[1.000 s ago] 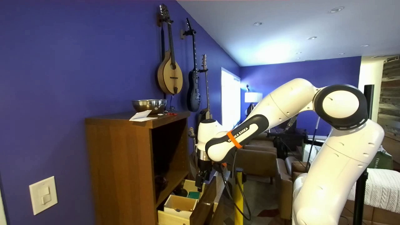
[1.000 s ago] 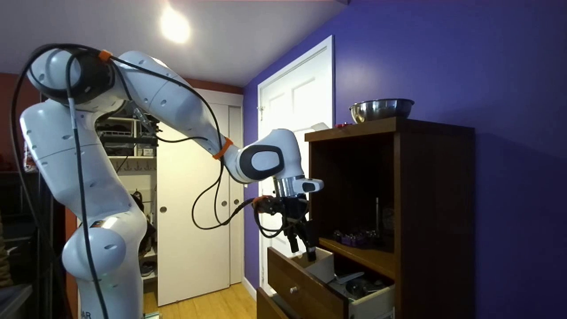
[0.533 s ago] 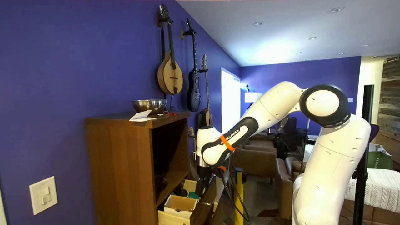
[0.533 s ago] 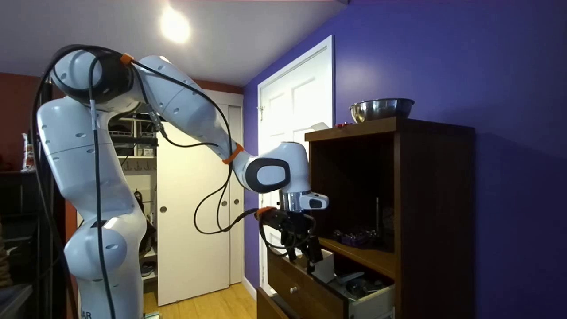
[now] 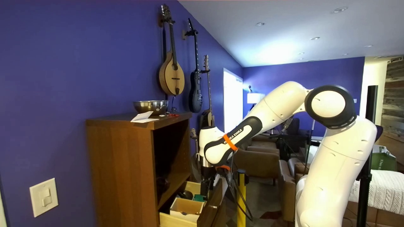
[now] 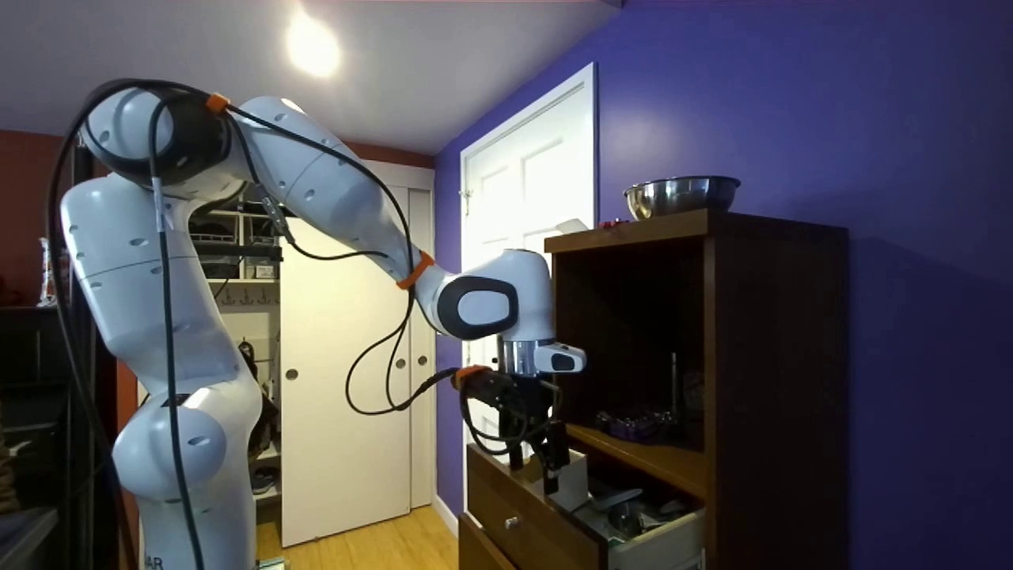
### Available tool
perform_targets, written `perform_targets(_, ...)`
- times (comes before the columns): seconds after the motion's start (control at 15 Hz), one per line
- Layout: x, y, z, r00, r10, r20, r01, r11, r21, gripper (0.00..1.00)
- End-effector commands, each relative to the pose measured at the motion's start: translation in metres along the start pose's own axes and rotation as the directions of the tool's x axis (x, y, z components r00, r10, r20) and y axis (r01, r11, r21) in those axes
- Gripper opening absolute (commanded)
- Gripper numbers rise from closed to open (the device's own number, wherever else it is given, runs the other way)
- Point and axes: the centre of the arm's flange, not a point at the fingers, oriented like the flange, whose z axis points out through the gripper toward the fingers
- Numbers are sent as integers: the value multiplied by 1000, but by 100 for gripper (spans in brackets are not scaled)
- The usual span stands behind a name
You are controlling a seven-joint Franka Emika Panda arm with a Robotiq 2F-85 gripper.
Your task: Open the top drawer fully
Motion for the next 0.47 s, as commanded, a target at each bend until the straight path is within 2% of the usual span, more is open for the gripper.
perform_targets(0.0, -12, 2, -21, 984, -16, -176, 13, 1000, -17, 100)
perform_targets(0.07, -13, 4, -32, 981, -14, -192, 7, 999, -37, 100)
perform_targets(0.13, 3, 2, -16, 992, -4, -129, 1, 1000, -23, 100)
perform_targets(0.4, -1, 3, -32, 985, -2, -175, -3, 1000, -29, 100)
